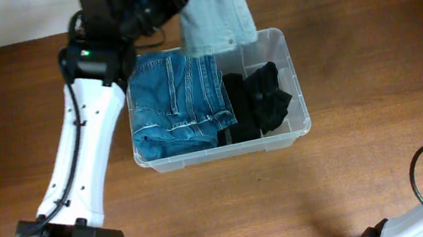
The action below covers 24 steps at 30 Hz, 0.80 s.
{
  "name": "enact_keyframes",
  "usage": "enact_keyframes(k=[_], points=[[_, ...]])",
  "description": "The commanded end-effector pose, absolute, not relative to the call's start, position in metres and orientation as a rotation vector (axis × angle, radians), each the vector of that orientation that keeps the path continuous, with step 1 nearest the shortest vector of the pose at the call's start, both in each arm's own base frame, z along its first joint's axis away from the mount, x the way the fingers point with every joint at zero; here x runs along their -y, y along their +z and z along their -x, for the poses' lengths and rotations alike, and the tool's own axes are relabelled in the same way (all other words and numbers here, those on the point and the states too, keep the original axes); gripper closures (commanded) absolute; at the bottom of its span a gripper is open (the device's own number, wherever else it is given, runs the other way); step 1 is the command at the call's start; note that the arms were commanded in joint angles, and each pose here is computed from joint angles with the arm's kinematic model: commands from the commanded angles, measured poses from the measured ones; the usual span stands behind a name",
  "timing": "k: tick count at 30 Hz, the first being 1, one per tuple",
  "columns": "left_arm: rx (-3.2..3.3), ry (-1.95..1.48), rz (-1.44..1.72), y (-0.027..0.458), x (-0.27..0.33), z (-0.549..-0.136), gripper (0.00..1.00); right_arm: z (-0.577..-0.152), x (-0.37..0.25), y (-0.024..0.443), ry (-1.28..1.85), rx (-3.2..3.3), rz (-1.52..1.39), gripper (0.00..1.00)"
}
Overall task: Pack container
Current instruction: 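Lift the light-blue jeans and carry them up and right over the box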
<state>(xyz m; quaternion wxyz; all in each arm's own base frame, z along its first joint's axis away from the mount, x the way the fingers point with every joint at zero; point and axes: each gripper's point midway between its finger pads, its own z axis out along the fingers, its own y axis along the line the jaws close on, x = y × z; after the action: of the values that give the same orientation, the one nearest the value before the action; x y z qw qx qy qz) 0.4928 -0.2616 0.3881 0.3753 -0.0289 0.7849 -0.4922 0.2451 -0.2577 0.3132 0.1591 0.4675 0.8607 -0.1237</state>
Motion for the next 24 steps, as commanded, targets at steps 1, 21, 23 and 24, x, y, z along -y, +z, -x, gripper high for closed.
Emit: enact_keyframes(k=[1, 21, 23, 24], points=[[-2.052, -1.345, 0.144, 0.384, 0.284, -0.487, 0.99, -0.239, 0.257, 0.318, -0.378, -2.450, -1.340, 0.02], [-2.352, -1.600, 0.190, 0.306, 0.381, -0.447, 0.99, -0.239, 0.257, 0.318, -0.378, -2.450, -1.340, 0.02], [-2.413, -1.584, 0.216, 0.296, 0.380, -0.440, 0.99, -0.239, 0.257, 0.318, -0.378, -2.451, -1.339, 0.02], [-2.454, -1.568, 0.241, 0.288, 0.379, -0.436, 0.99, -0.239, 0.257, 0.318, -0.378, -2.450, -1.340, 0.01]])
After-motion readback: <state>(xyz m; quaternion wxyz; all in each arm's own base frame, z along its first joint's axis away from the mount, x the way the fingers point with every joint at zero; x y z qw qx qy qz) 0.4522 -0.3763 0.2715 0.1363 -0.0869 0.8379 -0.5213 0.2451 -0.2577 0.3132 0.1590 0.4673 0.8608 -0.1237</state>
